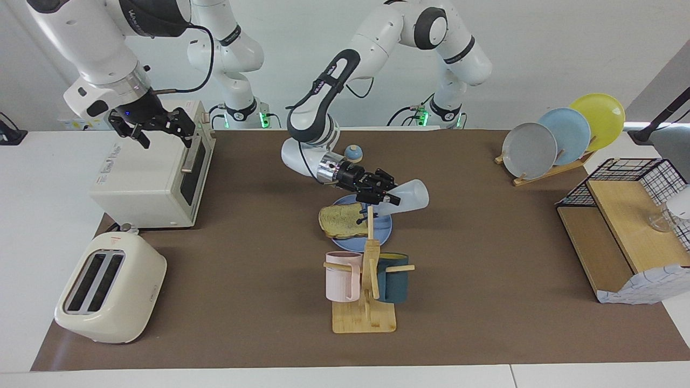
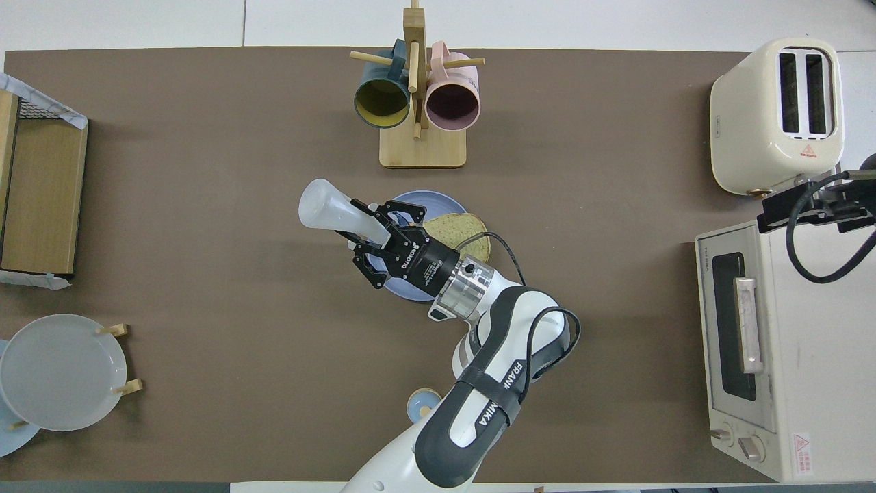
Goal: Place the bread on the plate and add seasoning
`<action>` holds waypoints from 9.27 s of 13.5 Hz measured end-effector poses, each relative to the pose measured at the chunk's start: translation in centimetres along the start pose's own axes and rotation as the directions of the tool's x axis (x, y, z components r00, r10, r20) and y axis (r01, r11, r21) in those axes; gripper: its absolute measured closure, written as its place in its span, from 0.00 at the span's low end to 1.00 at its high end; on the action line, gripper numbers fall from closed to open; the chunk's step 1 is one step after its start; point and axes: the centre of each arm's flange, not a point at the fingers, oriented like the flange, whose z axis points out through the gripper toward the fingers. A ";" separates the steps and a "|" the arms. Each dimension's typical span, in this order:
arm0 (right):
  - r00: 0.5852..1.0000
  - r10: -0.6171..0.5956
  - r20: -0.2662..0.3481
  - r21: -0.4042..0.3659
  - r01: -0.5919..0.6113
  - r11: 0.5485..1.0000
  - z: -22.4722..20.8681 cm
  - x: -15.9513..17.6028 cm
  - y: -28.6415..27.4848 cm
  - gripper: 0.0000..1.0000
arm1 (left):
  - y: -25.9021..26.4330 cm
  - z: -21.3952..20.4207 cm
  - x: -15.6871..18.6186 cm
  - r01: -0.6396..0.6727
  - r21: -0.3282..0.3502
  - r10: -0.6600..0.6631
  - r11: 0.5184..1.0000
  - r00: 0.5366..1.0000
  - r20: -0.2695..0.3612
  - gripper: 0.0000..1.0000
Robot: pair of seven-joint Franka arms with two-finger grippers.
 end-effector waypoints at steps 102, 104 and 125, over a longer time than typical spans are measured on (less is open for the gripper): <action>0.999 -0.032 0.034 0.022 0.032 0.999 0.7 -0.6 -1.9 0.00 | 4.9 28.8 -0.3 0.023 -0.899 -0.812 -0.438 -0.440 0.384 0.00; 0.999 -0.032 0.034 0.022 0.032 0.999 0.7 -0.6 -1.9 0.00 | 4.2 25.9 -1.7 0.012 -0.907 -0.847 -0.421 -0.362 0.388 0.00; 0.999 -0.031 0.011 0.007 0.031 1.000 0.5 -0.5 -1.7 0.00 | 7.3 43.6 -30.4 0.035 -0.882 -0.841 -0.471 0.285 0.460 0.00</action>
